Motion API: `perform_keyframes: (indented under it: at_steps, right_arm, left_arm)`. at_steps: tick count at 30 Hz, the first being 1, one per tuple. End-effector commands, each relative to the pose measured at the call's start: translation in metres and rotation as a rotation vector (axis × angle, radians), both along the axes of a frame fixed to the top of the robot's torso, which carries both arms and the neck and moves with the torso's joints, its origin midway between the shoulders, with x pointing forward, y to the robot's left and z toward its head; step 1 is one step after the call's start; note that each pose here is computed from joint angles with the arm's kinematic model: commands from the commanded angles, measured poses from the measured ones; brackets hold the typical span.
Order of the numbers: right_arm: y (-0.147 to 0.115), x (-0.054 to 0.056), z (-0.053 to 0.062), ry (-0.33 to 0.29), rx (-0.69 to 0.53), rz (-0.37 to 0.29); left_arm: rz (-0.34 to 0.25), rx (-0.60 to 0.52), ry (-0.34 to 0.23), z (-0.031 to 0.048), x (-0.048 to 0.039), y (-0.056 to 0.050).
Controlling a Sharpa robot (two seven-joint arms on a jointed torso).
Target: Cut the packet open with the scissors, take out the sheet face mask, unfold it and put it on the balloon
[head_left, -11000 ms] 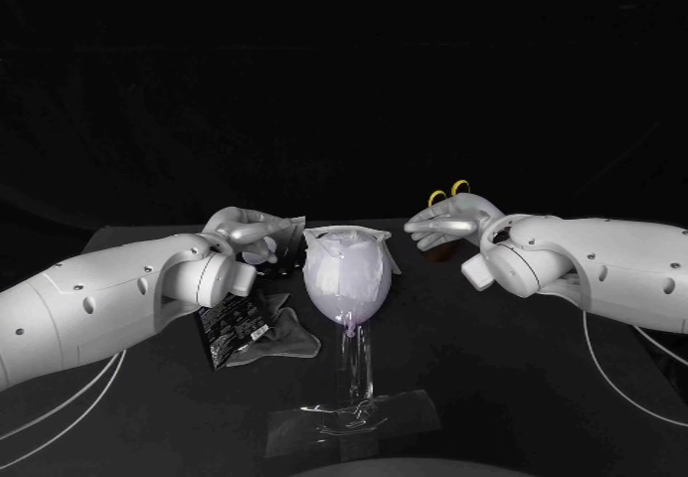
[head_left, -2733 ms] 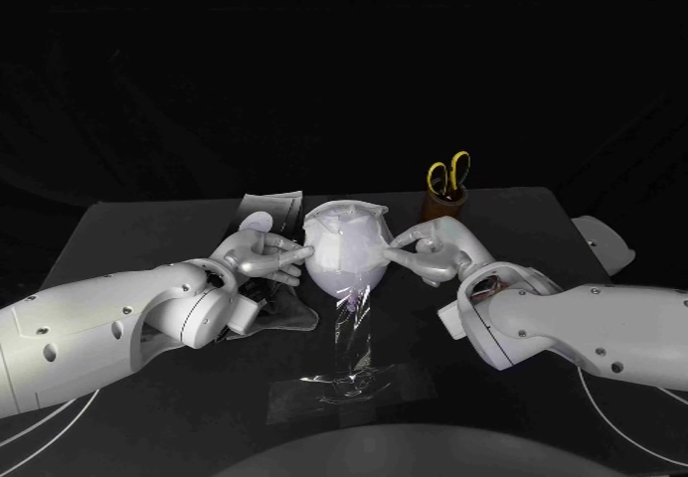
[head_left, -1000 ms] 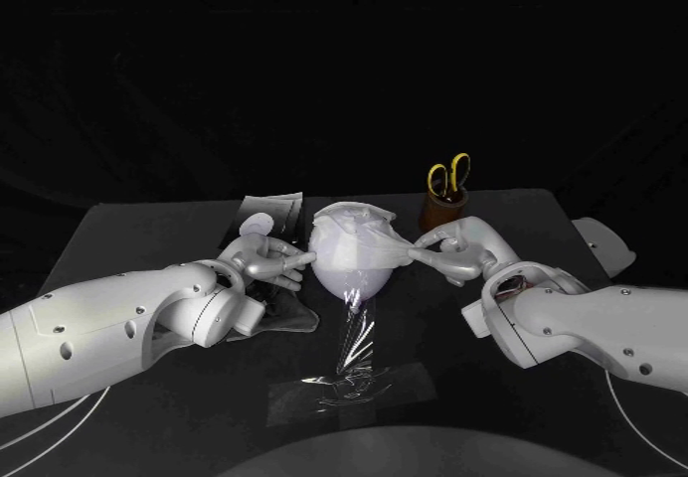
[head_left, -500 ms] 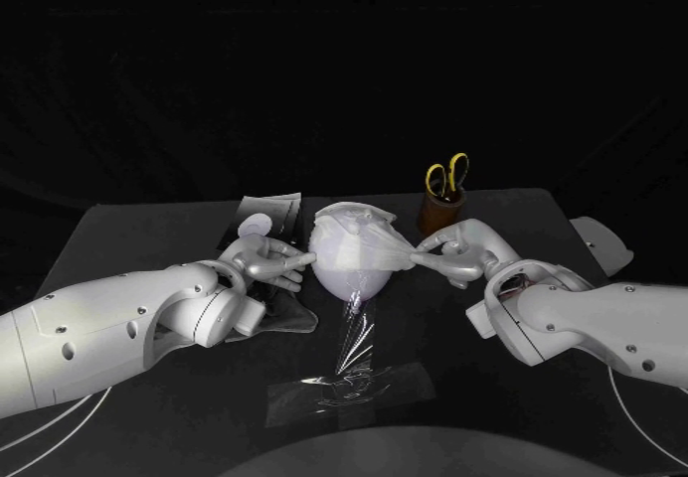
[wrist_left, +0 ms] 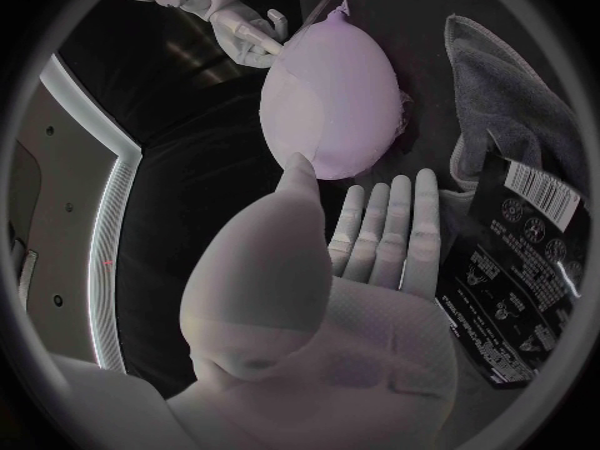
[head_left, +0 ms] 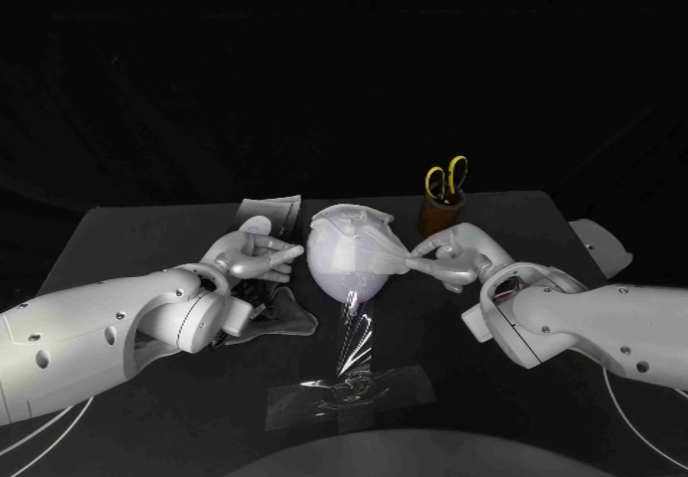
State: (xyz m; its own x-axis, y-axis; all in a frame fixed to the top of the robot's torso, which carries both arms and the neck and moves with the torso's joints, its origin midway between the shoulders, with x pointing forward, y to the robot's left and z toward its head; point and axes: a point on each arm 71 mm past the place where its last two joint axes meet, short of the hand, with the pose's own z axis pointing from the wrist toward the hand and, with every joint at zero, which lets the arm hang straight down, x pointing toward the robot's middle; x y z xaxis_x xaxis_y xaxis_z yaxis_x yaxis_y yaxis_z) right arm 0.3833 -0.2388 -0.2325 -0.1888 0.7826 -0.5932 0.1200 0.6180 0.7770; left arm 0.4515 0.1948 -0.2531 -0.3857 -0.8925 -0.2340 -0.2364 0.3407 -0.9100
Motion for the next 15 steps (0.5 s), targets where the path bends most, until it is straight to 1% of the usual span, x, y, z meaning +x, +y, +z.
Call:
perform_keyframes:
  at_steps: [1, 4, 6, 12, 15]
  right_arm:
    - [0.002, 0.0, 0.0, -0.002, -0.001, 0.017]
    - [0.003, 0.001, 0.0, -0.004, 0.002, 0.018]
    - [0.004, 0.001, 0.0, -0.005, 0.004, 0.02]
    - [0.007, 0.002, -0.001, -0.005, 0.008, 0.025]
    - [0.008, 0.002, -0.001, -0.006, 0.009, 0.026]
  left_arm:
    - [0.005, -0.079, -0.086, 0.0085, 0.0004, 0.001]
    - [0.008, -0.088, -0.114, 0.0108, 0.0001, 0.005]
    - [0.001, -0.091, -0.126, 0.0117, -0.0002, 0.004]
    - [-0.034, -0.088, -0.123, 0.0112, -0.0003, -0.004]
    - [-0.041, -0.078, -0.116, 0.01, 0.0007, -0.009]
